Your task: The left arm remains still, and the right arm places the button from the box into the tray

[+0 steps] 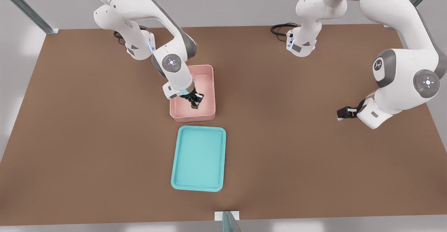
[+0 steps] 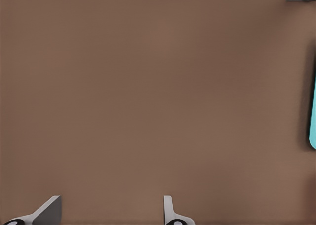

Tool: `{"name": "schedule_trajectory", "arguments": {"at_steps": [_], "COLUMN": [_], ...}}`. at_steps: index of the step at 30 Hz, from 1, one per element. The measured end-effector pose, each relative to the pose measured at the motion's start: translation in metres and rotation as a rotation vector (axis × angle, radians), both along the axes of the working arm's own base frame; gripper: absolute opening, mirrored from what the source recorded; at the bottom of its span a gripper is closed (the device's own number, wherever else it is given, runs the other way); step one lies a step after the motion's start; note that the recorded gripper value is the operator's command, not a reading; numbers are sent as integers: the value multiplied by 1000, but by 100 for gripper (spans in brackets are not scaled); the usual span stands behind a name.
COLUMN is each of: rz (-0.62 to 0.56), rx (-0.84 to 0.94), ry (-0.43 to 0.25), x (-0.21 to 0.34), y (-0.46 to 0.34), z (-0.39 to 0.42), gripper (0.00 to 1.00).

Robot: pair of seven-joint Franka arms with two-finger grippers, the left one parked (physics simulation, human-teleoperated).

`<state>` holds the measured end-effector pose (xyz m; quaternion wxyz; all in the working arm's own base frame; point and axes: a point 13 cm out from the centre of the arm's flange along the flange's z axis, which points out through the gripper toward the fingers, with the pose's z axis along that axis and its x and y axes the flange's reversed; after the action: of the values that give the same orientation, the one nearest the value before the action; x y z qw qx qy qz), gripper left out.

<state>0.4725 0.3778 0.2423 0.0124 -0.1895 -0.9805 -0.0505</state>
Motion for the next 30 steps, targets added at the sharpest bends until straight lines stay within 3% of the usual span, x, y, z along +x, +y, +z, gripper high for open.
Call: {"name": "schedule_trajectory", "arguments": {"at_steps": [7,15,22,30], "rz": [-92,-116,-92,-76], "rx": [-6,14,-13,-9], "ry": [39,49,81,34], "x": [78,165,180,208], "y": [-36,-39,-38,-36], "z": [-8,-58,-136,-162], "gripper": [48,49,49,49]}}
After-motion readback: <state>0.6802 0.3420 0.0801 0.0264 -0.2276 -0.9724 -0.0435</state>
